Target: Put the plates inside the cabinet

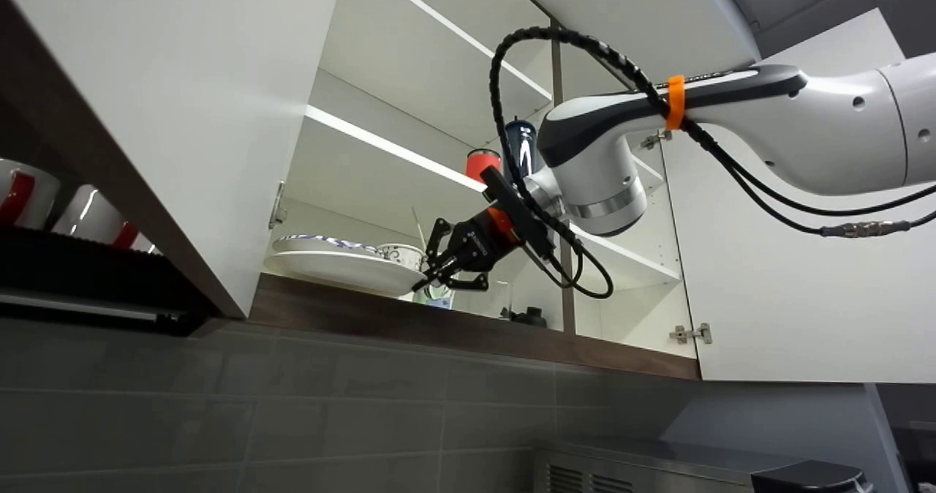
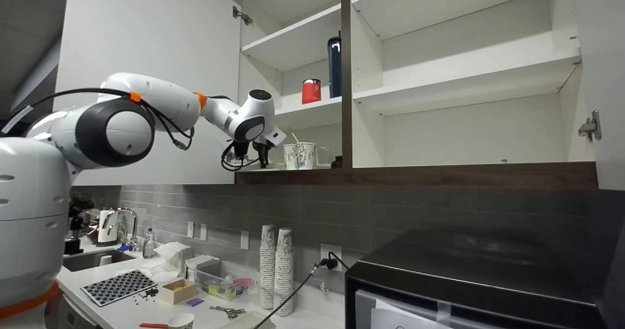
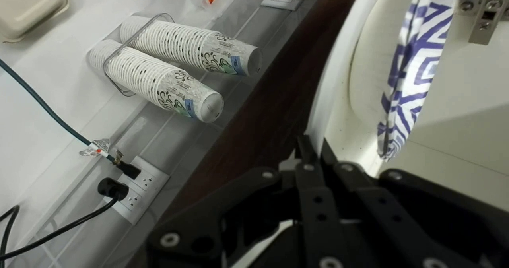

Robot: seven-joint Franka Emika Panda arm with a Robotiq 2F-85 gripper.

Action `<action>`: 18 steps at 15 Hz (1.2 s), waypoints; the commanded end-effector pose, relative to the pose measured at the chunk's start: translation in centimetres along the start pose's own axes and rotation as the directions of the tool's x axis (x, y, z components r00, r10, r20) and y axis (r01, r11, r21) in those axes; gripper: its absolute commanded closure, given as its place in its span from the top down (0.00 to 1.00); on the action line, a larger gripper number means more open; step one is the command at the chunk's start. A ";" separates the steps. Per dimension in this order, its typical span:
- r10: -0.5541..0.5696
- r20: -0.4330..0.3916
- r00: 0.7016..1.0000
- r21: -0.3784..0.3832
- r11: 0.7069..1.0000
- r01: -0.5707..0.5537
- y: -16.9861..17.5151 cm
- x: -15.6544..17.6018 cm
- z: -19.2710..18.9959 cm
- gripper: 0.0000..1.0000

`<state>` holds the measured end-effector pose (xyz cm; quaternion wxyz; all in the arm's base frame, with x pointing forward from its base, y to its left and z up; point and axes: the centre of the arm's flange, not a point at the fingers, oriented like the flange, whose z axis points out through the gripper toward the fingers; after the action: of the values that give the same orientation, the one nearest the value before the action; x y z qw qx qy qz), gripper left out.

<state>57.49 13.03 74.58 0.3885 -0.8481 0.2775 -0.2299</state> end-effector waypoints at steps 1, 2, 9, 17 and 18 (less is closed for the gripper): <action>0.021 -0.039 0.999 0.003 1.000 -0.021 -1.0 0.4 1.4 0.01; 0.021 -0.047 0.999 0.004 1.000 -0.021 -1.1 0.4 1.7 0.01; 0.054 -0.078 0.995 0.009 0.999 -0.053 -1.8 0.7 2.1 0.01; 0.073 -0.107 0.992 -0.012 0.997 -0.075 -2.3 0.6 3.0 0.01; 0.072 -0.115 0.991 -0.014 0.997 -0.074 -2.4 0.6 3.1 0.01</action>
<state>59.81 14.63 74.45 0.3759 -0.8325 0.3205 -0.2508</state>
